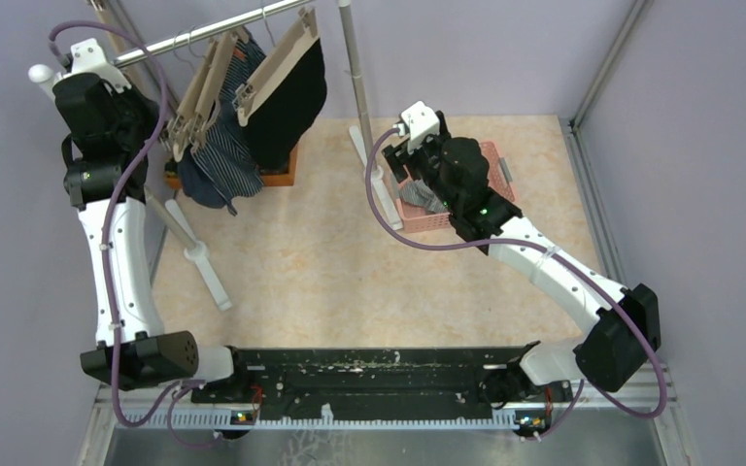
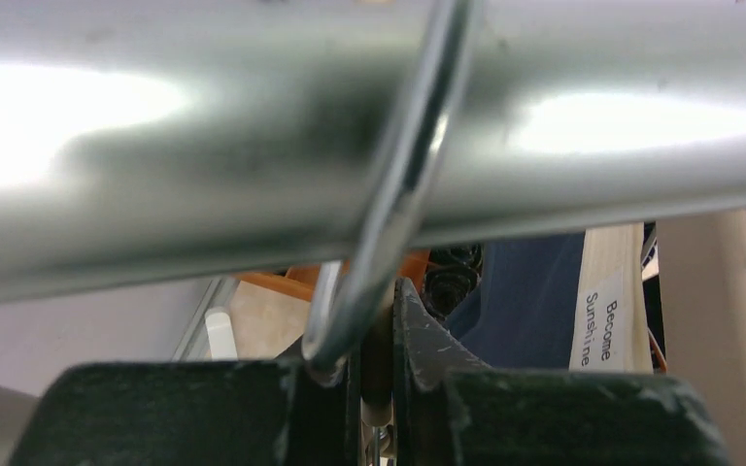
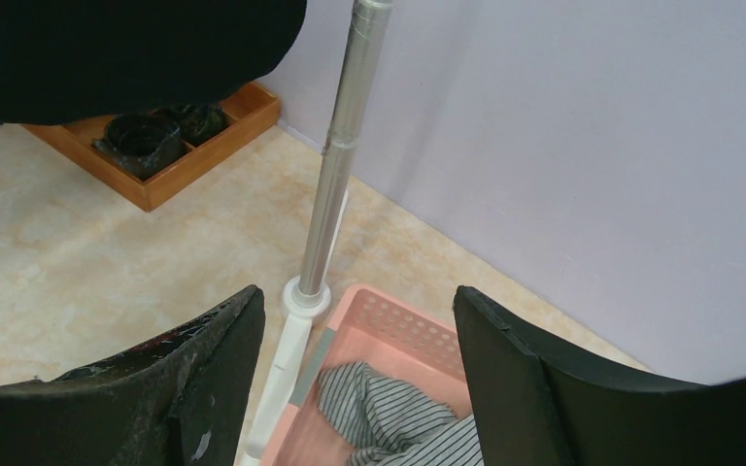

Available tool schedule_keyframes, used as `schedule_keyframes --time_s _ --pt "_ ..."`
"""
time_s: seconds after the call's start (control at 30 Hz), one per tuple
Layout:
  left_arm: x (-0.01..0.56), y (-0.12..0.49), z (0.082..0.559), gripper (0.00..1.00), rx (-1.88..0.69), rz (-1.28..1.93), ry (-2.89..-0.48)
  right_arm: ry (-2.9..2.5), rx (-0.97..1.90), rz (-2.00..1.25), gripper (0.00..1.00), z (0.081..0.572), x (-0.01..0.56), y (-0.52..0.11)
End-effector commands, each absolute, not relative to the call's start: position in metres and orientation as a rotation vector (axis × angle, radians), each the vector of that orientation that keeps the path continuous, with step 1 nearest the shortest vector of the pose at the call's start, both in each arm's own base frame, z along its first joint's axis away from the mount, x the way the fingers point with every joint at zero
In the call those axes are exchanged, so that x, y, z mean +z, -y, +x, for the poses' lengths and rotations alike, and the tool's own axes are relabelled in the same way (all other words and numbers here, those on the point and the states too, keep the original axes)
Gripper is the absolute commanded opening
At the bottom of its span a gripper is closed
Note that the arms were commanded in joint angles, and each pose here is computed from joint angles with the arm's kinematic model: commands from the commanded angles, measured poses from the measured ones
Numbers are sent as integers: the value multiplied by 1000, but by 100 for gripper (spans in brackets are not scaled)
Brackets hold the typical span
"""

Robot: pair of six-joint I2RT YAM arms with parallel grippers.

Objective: Remove the underwear clipped to the hanger

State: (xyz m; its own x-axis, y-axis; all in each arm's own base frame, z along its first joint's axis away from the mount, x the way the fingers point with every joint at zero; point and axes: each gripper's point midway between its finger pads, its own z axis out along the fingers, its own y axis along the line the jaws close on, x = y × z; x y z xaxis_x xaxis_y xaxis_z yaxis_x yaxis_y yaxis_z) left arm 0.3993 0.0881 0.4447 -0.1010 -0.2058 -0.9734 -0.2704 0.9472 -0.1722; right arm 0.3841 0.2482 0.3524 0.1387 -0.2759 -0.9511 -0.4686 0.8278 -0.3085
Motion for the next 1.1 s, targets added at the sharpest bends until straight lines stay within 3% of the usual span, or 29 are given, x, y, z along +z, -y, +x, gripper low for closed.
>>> schedule_keyframes --time_s 0.0,0.23,0.47,1.07 --pt "434 -92 386 5 73 -398 -1703 -1368 188 -607 71 379 388 -250" --pt "437 -88 380 27 64 -379 -1677 -1377 199 -616 71 378 385 -253" --pt "443 -88 378 40 65 -379 -1654 -1378 199 -624 71 374 383 -257" --pt "477 -75 317 52 68 -370 -1564 -1348 238 -664 71 363 389 -265"
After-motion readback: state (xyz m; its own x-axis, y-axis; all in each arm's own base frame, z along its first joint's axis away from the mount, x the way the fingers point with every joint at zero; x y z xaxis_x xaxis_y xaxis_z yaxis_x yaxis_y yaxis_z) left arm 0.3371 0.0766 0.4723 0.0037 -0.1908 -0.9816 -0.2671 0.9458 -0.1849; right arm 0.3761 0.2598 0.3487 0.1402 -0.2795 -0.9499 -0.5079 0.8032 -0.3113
